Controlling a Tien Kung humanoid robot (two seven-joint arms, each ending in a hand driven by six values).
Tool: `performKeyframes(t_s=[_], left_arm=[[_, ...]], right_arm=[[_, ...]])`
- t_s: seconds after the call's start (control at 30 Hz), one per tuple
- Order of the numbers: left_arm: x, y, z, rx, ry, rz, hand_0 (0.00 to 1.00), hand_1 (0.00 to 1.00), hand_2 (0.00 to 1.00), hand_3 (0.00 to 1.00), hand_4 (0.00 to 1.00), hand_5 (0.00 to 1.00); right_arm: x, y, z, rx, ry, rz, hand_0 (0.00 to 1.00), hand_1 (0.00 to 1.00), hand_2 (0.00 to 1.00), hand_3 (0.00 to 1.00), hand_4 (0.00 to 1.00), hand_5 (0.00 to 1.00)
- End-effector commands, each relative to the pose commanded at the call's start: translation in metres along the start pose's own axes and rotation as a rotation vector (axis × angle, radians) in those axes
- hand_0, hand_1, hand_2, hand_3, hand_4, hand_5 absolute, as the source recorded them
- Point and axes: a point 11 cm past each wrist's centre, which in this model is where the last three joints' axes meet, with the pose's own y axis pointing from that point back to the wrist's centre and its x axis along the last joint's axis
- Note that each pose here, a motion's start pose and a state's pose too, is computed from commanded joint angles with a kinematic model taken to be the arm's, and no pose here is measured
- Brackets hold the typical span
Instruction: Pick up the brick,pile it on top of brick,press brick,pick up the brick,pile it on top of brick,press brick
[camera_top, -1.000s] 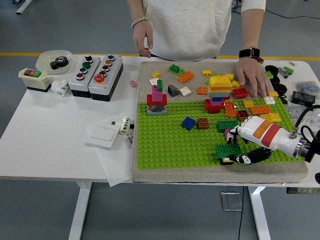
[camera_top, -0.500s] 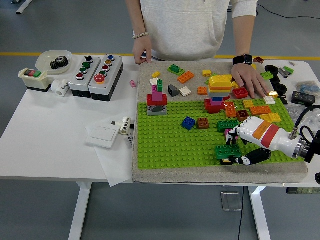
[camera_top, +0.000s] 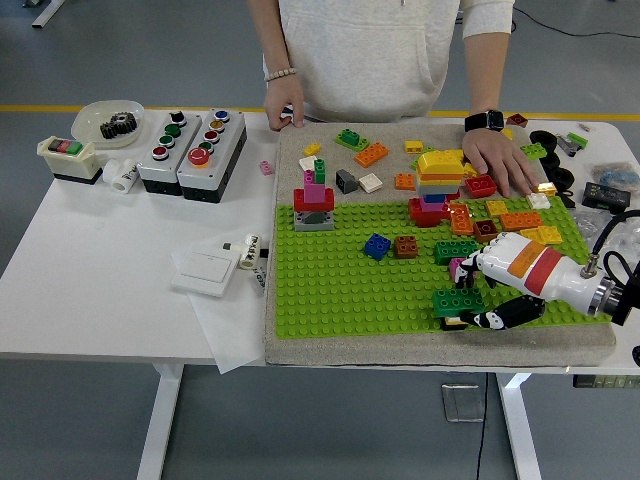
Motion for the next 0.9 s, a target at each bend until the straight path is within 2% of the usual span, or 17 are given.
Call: performKeyframes(t_s=[0.5, 0.53, 0.9], left_arm=[[-0.0001, 0.0001, 0.0010, -0.002, 0.001, 0.001, 0.788, 0.791, 0.780, 0.628, 0.690, 0.648], [0.0000, 0.0001, 0.0011, -0.002, 0.001, 0.001, 0.789, 0.790, 0.780, 0.628, 0.689, 0.648], [0.0003, 0.0000, 0.0015, -0.004, 0.001, 0.001, 0.787, 0.790, 0.780, 0.629, 0.690, 0.648]], right_arm=[[-0.0007, 0.0009, 0.0003, -0.001, -0.001, -0.005, 0.168, 0.301, 0.483, 0.556, 0.838, 0.389], [-0.0007, 0.0008, 0.0003, -0.001, -0.001, -0.005, 0.169, 0.303, 0.492, 0.571, 0.868, 0.407], [-0.0004, 0.0009, 0.0008, -0.003, 0.001, -0.005, 0.172, 0.303, 0.497, 0.575, 0.880, 0.412]])
